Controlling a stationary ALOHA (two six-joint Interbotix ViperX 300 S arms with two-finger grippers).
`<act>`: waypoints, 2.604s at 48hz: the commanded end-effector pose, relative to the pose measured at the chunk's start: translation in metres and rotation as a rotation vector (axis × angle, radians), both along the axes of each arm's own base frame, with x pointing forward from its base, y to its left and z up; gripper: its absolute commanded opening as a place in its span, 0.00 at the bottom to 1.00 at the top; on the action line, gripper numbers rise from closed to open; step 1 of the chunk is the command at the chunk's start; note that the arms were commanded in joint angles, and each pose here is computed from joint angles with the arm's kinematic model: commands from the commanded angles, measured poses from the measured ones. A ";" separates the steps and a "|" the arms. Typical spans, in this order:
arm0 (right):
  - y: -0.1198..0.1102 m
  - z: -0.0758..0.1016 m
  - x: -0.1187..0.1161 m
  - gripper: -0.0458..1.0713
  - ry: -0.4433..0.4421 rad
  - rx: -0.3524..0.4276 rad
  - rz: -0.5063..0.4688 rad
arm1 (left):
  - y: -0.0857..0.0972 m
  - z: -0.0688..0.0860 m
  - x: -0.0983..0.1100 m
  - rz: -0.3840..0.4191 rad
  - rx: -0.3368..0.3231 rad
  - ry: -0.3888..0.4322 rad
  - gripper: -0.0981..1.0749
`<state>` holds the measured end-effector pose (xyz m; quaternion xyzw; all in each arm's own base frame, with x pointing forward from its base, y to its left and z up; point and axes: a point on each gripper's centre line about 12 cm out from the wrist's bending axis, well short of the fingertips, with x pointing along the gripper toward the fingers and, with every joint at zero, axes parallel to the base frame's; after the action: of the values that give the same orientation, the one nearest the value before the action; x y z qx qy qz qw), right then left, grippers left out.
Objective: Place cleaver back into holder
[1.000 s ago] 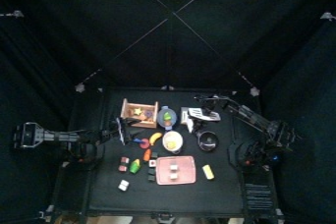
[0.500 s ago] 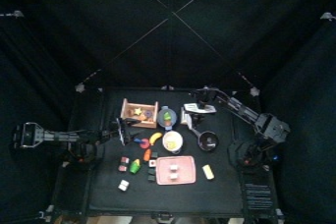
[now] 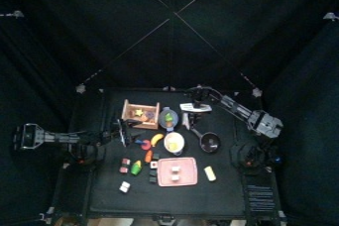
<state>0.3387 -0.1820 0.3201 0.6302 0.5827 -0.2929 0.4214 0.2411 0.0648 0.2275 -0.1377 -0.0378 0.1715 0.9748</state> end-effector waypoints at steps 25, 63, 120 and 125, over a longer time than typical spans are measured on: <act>-0.006 0.010 -0.004 0.41 -0.009 -0.035 -0.007 | 0.000 0.005 0.002 -0.003 0.006 -0.014 0.92; -0.008 0.001 0.003 0.41 0.006 -0.015 -0.004 | 0.000 0.004 0.002 -0.003 0.005 -0.013 0.92; -0.036 -0.003 0.016 0.42 0.020 0.067 -0.092 | -0.001 0.005 -0.008 -0.002 -0.008 -0.013 0.92; -0.038 -0.005 0.018 0.42 0.031 0.070 -0.103 | -0.001 0.005 -0.010 0.000 -0.010 -0.018 0.92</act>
<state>0.3578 -0.2189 0.2965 0.6673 0.5790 -0.3085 0.3524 0.2302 0.0623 0.2276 -0.1439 -0.0362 0.1695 0.9743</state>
